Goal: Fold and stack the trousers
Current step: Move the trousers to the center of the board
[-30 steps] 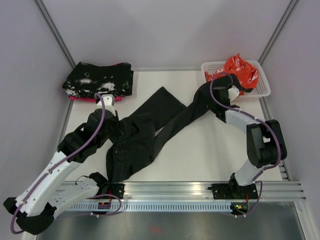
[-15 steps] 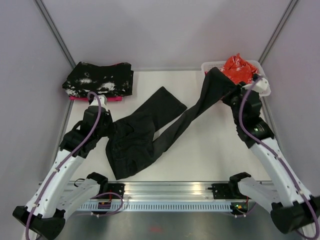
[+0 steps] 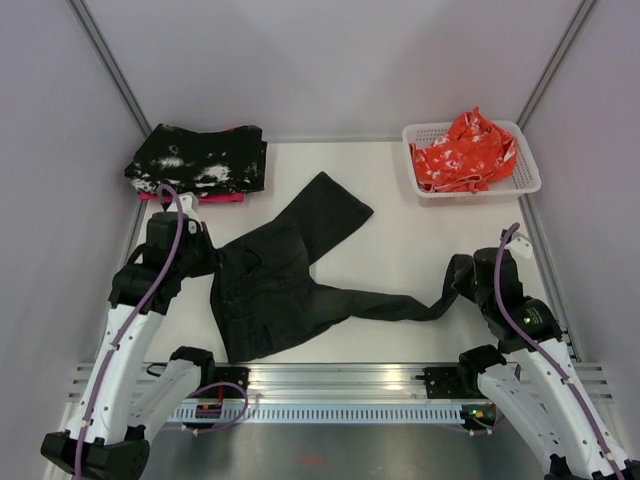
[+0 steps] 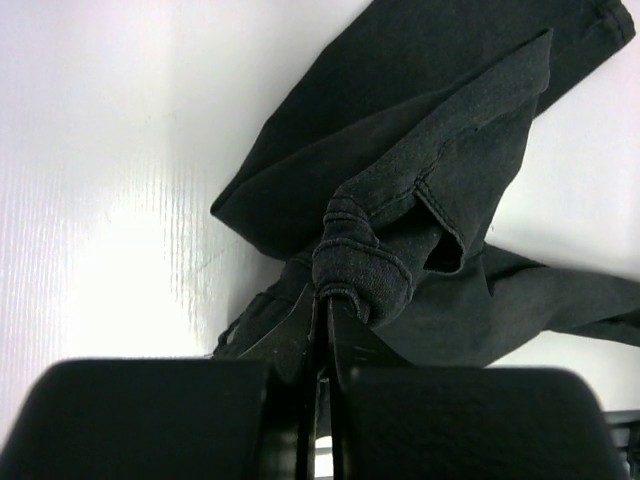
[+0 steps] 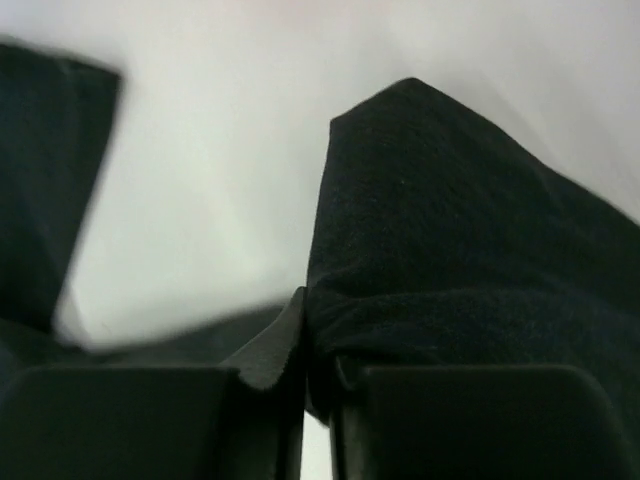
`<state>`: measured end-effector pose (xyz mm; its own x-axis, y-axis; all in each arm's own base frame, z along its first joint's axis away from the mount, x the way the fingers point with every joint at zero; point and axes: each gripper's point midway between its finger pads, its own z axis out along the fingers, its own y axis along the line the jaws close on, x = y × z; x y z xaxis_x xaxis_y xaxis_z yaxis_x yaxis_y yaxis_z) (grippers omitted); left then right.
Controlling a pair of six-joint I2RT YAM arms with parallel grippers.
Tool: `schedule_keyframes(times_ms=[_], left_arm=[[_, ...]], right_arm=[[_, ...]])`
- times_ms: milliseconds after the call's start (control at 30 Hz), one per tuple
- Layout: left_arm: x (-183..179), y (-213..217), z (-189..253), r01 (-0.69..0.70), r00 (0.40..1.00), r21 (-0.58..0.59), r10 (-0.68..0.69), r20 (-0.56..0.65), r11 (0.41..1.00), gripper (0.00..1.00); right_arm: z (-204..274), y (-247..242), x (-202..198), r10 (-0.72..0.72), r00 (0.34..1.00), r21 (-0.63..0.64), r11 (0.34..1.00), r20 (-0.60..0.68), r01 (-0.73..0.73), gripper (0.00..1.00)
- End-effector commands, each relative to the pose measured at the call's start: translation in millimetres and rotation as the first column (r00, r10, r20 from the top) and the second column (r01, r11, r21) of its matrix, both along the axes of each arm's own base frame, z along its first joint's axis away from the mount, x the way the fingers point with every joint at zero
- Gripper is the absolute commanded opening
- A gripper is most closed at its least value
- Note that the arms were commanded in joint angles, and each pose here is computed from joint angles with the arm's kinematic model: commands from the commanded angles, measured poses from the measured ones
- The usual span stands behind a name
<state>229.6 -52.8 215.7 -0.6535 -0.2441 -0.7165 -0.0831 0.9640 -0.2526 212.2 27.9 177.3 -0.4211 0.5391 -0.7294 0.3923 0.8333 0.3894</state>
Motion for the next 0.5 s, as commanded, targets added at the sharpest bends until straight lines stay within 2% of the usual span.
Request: schedule_keyframes(times_ms=[0, 33, 67, 167, 267, 300, 433, 467], left_arm=[[-18.4, -0.6, 4.0, 0.022, 1.0, -0.015, -0.022, -0.011, 1.0, 0.02], [-17.6, 0.6, 3.9, 0.01, 1.0, -0.016, -0.01, -0.006, 1.0, 0.02], [-16.4, 0.6, 4.8, 0.013, 1.0, -0.013, -0.013, -0.001, 1.0, 0.02], [-10.6, 2.8, -4.6, -0.001, 0.999, 0.007, 0.001, -0.044, 1.0, 0.02], [-3.9, 15.9, -10.2, -0.047, 0.996, 0.077, 0.052, -0.071, 0.996, 0.02], [-0.5, 21.2, -3.3, -0.057, 0.997, 0.106, 0.063, -0.055, 0.993, 0.02], [6.5, 42.9, 22.6, -0.101, 0.995, 0.215, 0.102, 0.007, 0.971, 0.02], [8.5, 46.8, 26.5, -0.112, 0.994, 0.23, 0.11, 0.018, 0.967, 0.02]], right_arm=[[-19.4, 20.7, -21.5, 0.105, 0.989, 0.083, 0.992, -0.099, -0.097, 0.19], [-19.8, 26.1, -21.2, 0.137, 0.985, 0.092, 0.988, -0.106, -0.128, 0.34], [-19.6, 29.8, -21.5, 0.17, 0.978, 0.089, 0.983, -0.117, -0.161, 0.59], [-6.4, 40.3, -18.9, 0.263, 0.95, 0.076, 0.964, -0.169, -0.254, 0.86], [35.9, 48.0, -4.0, 0.343, 0.93, 0.028, 0.939, -0.128, -0.343, 0.92], [68.9, 50.1, 4.6, 0.357, 0.933, 0.011, 0.934, -0.051, -0.357, 0.93], [111.0, 74.2, 38.1, 0.467, 0.883, -0.021, 0.884, 0.059, -0.466, 0.93], [115.8, 88.1, 57.8, 0.498, 0.861, -0.011, 0.866, 0.103, -0.5, 0.93]])
